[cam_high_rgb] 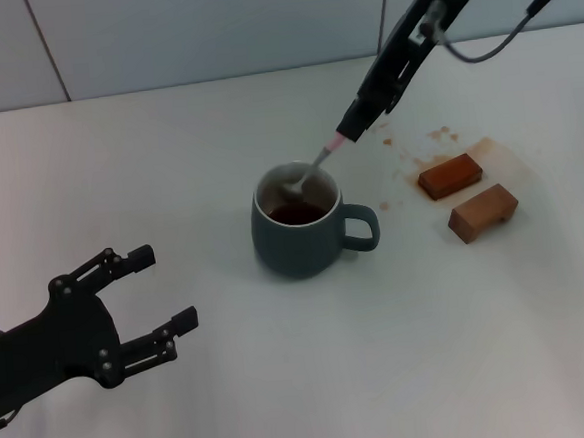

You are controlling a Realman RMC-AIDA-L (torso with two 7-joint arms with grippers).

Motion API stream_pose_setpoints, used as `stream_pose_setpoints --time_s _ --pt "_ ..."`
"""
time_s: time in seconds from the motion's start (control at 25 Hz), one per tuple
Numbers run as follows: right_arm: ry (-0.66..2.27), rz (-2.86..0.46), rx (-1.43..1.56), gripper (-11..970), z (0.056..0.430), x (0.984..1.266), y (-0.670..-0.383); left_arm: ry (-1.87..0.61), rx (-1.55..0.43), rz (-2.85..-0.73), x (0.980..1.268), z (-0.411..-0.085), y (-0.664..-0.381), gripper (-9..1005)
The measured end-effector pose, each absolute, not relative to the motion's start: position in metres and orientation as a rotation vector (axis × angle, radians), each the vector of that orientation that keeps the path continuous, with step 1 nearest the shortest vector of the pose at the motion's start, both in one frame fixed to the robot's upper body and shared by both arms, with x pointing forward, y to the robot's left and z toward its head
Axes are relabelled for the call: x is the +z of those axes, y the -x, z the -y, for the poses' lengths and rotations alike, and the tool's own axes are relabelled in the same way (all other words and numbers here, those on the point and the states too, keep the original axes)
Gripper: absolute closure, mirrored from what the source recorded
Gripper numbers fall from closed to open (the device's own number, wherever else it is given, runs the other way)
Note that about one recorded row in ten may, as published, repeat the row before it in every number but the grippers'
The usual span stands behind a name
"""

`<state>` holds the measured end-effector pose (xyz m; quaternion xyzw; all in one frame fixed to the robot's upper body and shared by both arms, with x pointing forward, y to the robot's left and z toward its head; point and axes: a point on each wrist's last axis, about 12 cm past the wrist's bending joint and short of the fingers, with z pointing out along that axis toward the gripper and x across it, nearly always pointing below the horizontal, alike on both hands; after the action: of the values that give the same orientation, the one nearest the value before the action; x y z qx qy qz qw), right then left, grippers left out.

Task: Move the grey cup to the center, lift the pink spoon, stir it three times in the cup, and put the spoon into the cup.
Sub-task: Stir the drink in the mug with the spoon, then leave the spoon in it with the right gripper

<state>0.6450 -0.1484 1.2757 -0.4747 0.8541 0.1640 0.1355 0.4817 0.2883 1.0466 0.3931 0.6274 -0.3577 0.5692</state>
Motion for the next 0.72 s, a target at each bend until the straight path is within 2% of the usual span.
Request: stream_pose_setpoints --time_s 0.28,0.72 --pt "1.48 -2.499 0.397 830 0.123 1.256 -0.647 -0.922 -0.848 -1.47 1.047 -0.285 -0.484 136" --pt "1.503 -2.5 0.237 826 0.114 1.252 -0.655 -0.925 -0.848 -1.47 1.047 -0.285 -0.485 137"
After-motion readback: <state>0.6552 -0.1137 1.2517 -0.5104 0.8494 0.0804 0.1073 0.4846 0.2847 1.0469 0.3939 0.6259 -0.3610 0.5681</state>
